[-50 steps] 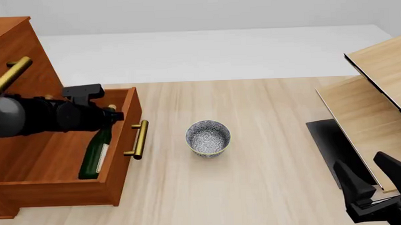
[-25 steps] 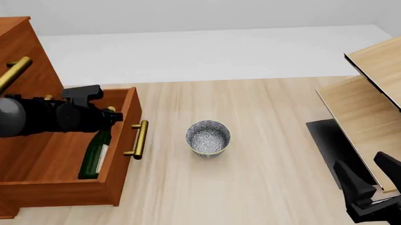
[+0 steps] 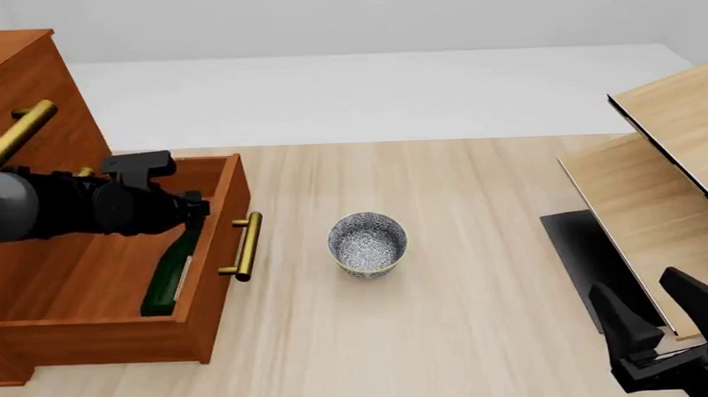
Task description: Put the wine bottle in the bottom drawer of the cabinet.
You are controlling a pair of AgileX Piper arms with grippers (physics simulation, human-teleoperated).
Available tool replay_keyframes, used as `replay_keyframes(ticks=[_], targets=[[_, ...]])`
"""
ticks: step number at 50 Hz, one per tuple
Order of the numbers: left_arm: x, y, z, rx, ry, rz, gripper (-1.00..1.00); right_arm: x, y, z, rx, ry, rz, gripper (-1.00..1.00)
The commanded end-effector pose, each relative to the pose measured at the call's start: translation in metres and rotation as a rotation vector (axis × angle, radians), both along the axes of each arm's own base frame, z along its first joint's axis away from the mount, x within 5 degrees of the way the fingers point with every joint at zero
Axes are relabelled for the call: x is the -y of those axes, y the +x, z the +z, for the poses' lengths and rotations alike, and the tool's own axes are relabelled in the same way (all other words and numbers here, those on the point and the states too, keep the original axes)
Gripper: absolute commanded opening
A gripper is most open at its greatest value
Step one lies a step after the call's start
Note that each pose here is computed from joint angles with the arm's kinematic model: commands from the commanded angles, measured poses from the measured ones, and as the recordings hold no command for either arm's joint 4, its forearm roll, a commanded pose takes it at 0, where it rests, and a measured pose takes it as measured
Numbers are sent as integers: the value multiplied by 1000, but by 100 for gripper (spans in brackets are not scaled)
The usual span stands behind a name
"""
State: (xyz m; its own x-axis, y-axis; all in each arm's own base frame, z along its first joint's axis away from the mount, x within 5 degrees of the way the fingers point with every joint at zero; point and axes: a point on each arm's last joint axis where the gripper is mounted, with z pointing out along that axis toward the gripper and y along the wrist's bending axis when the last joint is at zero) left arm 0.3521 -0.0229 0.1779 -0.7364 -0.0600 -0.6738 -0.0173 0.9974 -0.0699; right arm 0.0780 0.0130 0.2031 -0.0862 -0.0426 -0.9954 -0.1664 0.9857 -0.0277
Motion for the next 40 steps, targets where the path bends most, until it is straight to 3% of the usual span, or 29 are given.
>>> replay_keyframes(ticks=[1, 9, 24, 31, 40], targets=[[8, 0, -3, -10, -69, 48, 100, 0, 0, 0, 0, 1, 0, 100], [3, 1, 5, 2, -61, 52, 100, 0, 0, 0, 0, 1, 0, 100], [0, -2, 46, 61, -47, 36, 100, 0, 0, 0, 0, -1, 1, 100], [-11, -2, 59, 87, -18, 41, 100, 0, 0, 0, 0, -3, 1, 100], [-6, -15, 82, 129, -15, 15, 100, 0, 1, 0, 0, -4, 1, 100]])
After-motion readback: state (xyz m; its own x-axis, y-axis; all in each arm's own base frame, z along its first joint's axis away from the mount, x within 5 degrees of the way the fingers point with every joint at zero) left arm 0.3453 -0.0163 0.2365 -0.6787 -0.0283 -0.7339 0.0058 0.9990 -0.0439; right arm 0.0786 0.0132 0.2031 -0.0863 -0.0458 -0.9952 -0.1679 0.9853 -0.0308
